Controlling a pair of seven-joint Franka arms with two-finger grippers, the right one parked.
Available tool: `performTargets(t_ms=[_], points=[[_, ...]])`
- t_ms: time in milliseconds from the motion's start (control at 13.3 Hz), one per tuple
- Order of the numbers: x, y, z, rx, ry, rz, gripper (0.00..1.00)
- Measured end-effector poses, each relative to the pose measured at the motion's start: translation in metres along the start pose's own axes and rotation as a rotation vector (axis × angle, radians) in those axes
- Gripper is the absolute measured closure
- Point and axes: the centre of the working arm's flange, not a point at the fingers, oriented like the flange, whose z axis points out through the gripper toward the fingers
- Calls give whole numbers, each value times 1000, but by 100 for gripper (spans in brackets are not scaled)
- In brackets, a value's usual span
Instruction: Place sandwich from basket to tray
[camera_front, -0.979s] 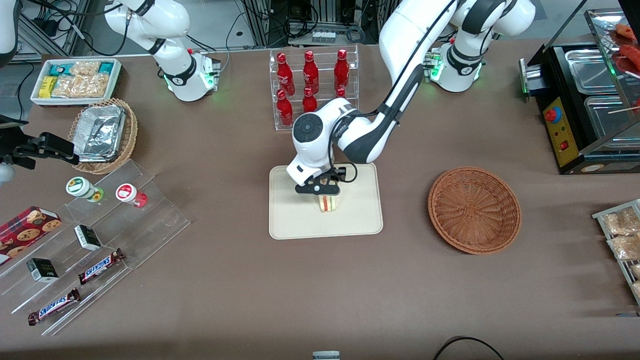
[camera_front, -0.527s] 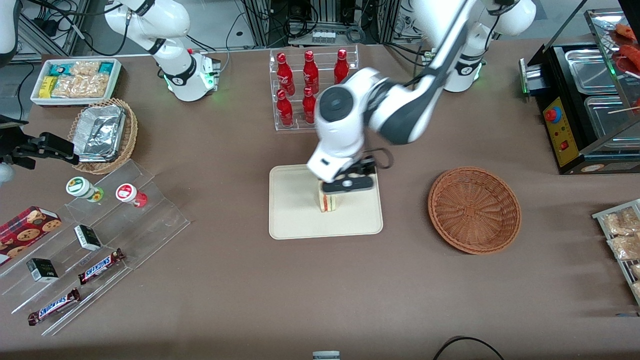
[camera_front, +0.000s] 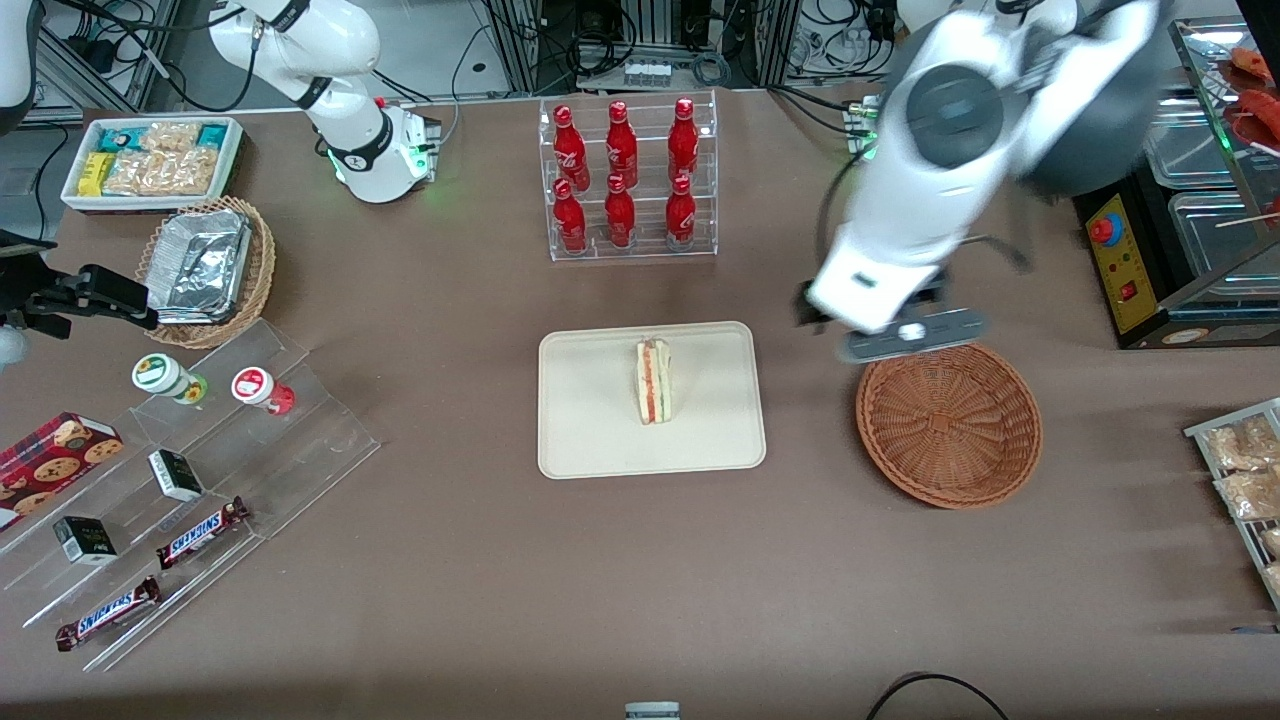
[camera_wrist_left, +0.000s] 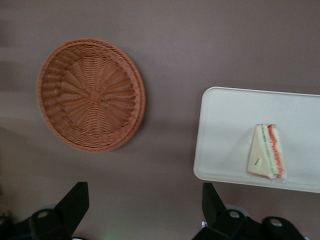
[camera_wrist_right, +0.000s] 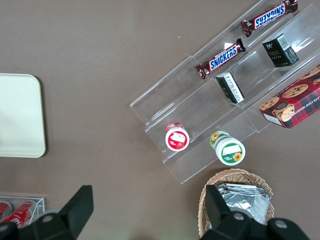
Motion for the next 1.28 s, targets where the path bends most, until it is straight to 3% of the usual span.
performTargets(t_ms=[603,1281], points=[[-8,-165,-30,-30,-21,139,0],[-3,-219,-38,-43,-2,169,0]])
